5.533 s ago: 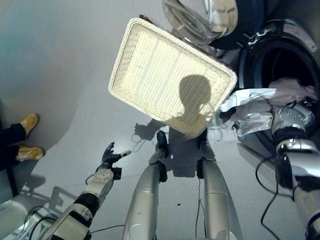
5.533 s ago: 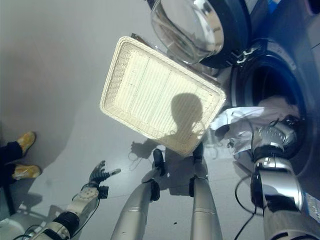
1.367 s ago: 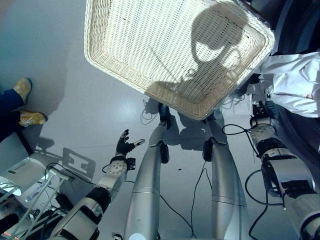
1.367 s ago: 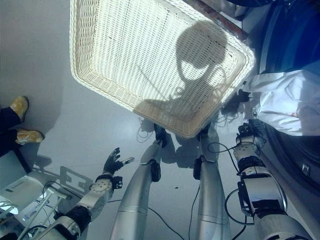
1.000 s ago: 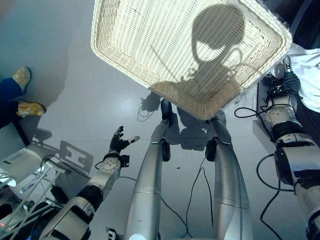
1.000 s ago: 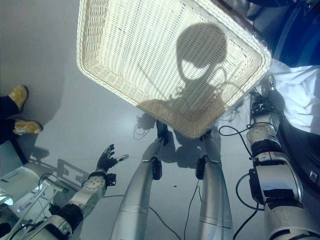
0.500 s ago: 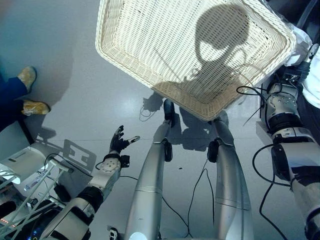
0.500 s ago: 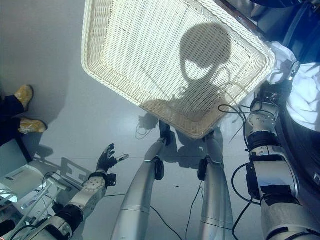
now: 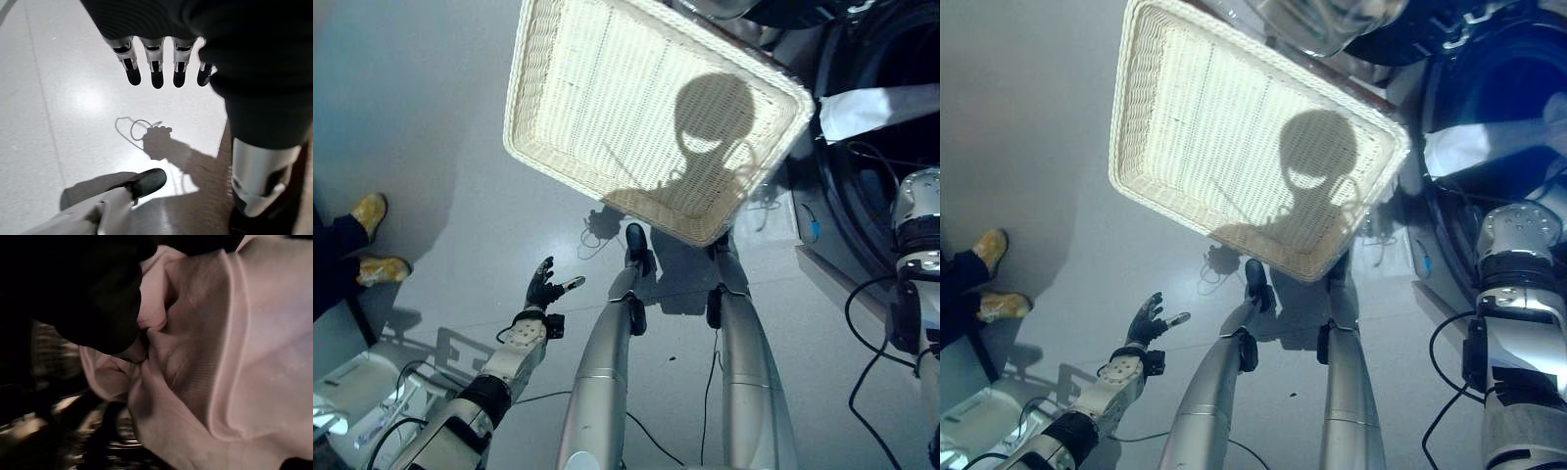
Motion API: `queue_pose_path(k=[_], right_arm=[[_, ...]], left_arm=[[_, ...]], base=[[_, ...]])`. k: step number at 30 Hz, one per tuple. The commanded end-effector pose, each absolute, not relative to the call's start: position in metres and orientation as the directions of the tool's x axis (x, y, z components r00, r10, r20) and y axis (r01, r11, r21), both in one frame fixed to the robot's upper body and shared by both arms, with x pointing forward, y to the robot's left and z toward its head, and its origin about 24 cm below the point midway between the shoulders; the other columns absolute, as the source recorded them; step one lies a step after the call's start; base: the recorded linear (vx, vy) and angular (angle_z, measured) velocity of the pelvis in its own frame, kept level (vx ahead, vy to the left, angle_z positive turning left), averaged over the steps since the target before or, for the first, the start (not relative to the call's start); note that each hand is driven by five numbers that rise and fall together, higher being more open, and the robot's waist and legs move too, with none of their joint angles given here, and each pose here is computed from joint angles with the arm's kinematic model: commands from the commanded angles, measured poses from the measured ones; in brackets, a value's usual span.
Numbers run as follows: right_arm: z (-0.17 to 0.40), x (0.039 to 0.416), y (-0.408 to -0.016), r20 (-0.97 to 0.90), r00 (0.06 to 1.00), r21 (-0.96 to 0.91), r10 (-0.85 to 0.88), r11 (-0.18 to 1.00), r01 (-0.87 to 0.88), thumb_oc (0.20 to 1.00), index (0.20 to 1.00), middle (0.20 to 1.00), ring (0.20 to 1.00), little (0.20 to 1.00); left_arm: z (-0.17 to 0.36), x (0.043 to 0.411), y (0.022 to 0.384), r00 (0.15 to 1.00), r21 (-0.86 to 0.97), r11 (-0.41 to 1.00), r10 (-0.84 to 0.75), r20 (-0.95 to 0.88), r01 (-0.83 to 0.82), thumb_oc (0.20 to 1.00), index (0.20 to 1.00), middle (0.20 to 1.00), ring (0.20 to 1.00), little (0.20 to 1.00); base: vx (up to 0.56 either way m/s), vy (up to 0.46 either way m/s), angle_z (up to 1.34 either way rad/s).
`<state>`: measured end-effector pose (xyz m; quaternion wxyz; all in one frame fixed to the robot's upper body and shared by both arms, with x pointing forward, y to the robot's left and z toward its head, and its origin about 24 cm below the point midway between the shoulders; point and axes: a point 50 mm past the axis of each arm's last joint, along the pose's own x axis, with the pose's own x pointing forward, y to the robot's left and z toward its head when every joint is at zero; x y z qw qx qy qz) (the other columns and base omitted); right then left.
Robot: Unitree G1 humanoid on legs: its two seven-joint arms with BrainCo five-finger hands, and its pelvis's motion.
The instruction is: Put the clothes into the washing machine.
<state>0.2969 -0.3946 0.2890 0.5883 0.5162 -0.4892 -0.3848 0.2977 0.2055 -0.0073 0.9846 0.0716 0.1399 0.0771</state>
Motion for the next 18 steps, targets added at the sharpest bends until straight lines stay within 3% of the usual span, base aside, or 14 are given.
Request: queue_pose_path(k=[1, 5, 8, 10, 11, 13, 15, 17, 18], right_arm=[[0.327, 0.254, -0.421, 0.295, 0.085, 0.955, -0.952, 0.298, 0.017, 0.200, 0.200, 0.200, 0.200, 0.200], [0.315, 0.250, -0.442, 0.227, 0.153, 0.958, -0.962, 0.249, 0.145, 0.200, 0.200, 0.200, 0.200, 0.200], [0.303, 0.198, -0.472, 0.039, -0.086, 0.995, -0.996, 0.046, -0.089, 0.209, 0.209, 0.209, 0.209, 0.209], [0.276, 0.185, -0.482, -0.100, -0.120, 0.987, -0.988, -0.083, -0.137, 0.570, 0.570, 0.570, 0.570, 0.570], [0.251, 0.180, -0.491, -0.242, -0.089, 0.957, -0.966, -0.222, -0.186, 1.000, 1.000, 1.000, 1.000, 1.000], [0.228, 0.178, -0.504, -0.363, 0.007, 0.926, -0.932, -0.362, -0.107, 1.000, 1.000, 1.000, 1.000, 1.000], [0.224, 0.192, -0.503, -0.396, 0.130, 0.916, -0.909, -0.401, -0.009, 1.000, 1.000, 1.000, 1.000, 1.000], [0.210, 0.226, -0.492, -0.384, 0.382, 0.923, -0.841, -0.341, 0.178, 1.000, 1.000, 1.000, 1.000, 1.000], [0.200, 0.249, -0.478, -0.349, 0.548, 0.934, -0.760, -0.234, 0.271, 1.000, 1.000, 1.000, 1.000, 1.000]], left_arm=[[-0.038, 0.264, 0.225, 0.895, 0.161, 0.972, 0.220, -0.388, -0.169, 1.000, 1.000, 1.000, 1.000, 1.000], [-0.039, 0.262, 0.237, 0.884, 0.183, 0.967, 0.240, -0.401, -0.179, 1.000, 1.000, 1.000, 1.000, 1.000], [-0.045, 0.250, 0.258, 0.866, 0.212, 0.957, 0.274, -0.418, -0.201, 1.000, 1.000, 1.000, 1.000, 1.000], [-0.045, 0.250, 0.262, 0.861, 0.223, 0.953, 0.283, -0.422, -0.204, 1.000, 1.000, 1.000, 1.000, 1.000], [-0.044, 0.252, 0.263, 0.859, 0.231, 0.952, 0.286, -0.425, -0.203, 1.000, 1.000, 1.000, 1.000, 1.000], [-0.036, 0.262, 0.267, 0.862, 0.247, 0.951, 0.279, -0.424, -0.187, 1.000, 1.000, 1.000, 1.000, 1.000], [-0.032, 0.266, 0.269, 0.865, 0.251, 0.951, 0.275, -0.420, -0.181, 1.000, 1.000, 1.000, 1.000, 1.000], [-0.027, 0.270, 0.270, 0.872, 0.255, 0.952, 0.265, -0.411, -0.169, 1.000, 1.000, 1.000, 1.000, 1.000], [-0.022, 0.274, 0.272, 0.878, 0.262, 0.951, 0.260, -0.402, -0.162, 1.000, 1.000, 1.000, 1.000, 1.000]], base=[[0.00, -0.010, -0.12], [0.02, -0.040, -0.02], [0.04, -0.088, 0.00], [0.03, -0.093, -0.05], [0.04, -0.073, -0.07], [0.04, -0.115, -0.03], [0.01, -0.091, 0.06], [0.00, -0.075, 0.07], [-0.02, -0.077, 0.13]])
